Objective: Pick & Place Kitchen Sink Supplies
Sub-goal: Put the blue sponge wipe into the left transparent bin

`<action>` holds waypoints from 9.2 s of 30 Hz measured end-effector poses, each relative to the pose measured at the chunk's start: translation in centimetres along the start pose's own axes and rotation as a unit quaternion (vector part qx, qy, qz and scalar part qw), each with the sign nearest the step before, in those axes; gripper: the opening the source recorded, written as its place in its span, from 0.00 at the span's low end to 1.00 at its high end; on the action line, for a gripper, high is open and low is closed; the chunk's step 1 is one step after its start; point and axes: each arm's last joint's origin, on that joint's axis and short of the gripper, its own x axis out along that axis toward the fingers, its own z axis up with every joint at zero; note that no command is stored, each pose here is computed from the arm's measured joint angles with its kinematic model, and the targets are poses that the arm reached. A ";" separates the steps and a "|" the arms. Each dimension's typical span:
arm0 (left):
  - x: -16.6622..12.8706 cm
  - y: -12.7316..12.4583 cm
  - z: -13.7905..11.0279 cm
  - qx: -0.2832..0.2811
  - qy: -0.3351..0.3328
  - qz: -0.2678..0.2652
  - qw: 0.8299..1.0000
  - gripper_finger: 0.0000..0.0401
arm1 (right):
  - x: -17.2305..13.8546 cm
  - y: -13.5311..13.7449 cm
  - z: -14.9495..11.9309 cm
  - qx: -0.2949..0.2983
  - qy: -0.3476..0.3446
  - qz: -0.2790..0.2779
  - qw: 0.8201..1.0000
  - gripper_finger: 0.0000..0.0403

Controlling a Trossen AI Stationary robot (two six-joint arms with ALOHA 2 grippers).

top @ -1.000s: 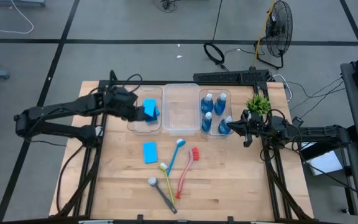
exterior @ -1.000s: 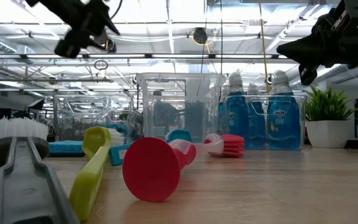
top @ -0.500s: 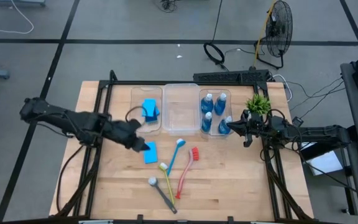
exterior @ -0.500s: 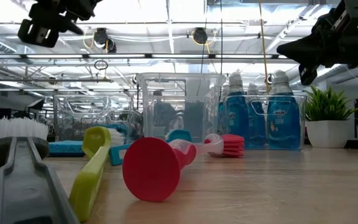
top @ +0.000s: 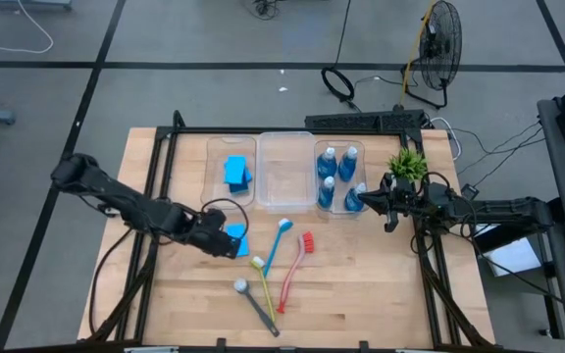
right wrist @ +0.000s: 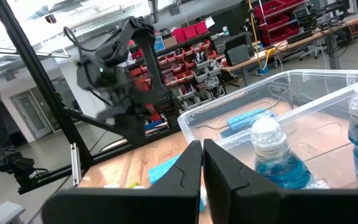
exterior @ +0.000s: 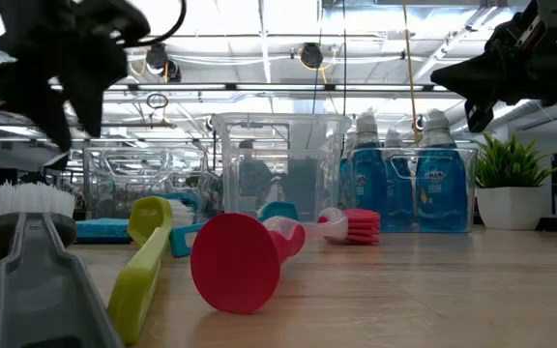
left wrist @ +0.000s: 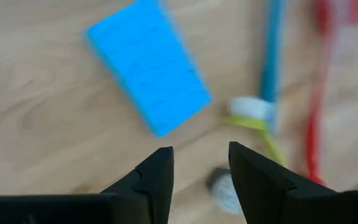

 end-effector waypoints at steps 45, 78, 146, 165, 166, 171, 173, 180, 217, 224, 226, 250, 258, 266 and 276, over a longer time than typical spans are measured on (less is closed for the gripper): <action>6.0 0.6 1.7 -0.094 -0.069 0.125 0.985 0.38 | 0.0 0.0 0.0 0.010 0.000 0.000 1.000 0.01; 9.4 0.8 0.7 -0.120 -0.025 0.158 0.980 0.01 | 0.0 -0.1 -0.2 0.011 0.009 -0.004 1.000 0.01; -16.4 -3.2 -5.4 0.433 -0.422 -0.447 0.659 0.00 | 0.0 -0.1 -0.2 0.009 0.011 -0.005 1.000 0.01; -14.7 -2.5 -1.1 0.109 -0.560 -0.218 0.792 0.00 | 0.0 -0.1 -0.2 0.010 0.010 -0.006 1.000 0.01; -14.9 -2.5 -0.8 0.093 -0.572 -0.205 0.789 0.00 | 0.0 -0.1 -0.2 0.010 0.010 -0.006 1.000 0.01; -15.8 -2.3 0.5 0.025 -0.620 -0.120 0.775 0.00 | 0.0 -0.1 -0.2 0.010 0.010 -0.006 1.000 0.01; -16.1 -2.4 1.0 0.030 -0.628 -0.096 0.772 0.00 | 0.0 -0.1 -0.2 0.011 0.010 -0.006 1.000 0.01; -16.1 -2.8 3.4 0.048 -0.654 -0.008 0.755 0.00 | 0.0 -0.1 -0.2 0.011 0.009 -0.006 1.000 0.01; -16.3 -1.2 10.4 0.031 -0.679 0.210 0.703 0.00 | 0.0 -0.1 -0.2 0.013 0.008 -0.006 1.000 0.01; -15.8 -1.5 9.8 0.031 -0.680 0.186 0.709 0.00 | 0.0 -0.1 -0.2 0.013 0.008 -0.006 1.000 0.01; -15.3 -1.6 9.4 0.036 -0.679 0.178 0.711 0.00 | 0.0 -0.1 -0.1 0.013 0.007 -0.006 1.000 0.01; -7.5 6.6 15.8 -0.076 -0.368 0.080 0.923 0.00 | 0.0 -0.1 -0.1 0.013 0.006 -0.005 1.000 0.01; -4.5 7.7 18.3 -0.090 -0.234 0.077 0.965 0.00 | 0.0 -0.1 -0.1 0.013 0.006 -0.005 1.000 0.01; -2.0 7.9 18.3 -0.107 -0.130 0.087 0.982 0.00 | 0.0 -0.1 -0.1 0.013 0.006 -0.005 1.000 0.01; -1.7 7.8 18.4 -0.113 -0.121 0.081 0.983 0.04 | 0.0 -0.1 -0.1 0.013 0.006 -0.005 1.000 0.01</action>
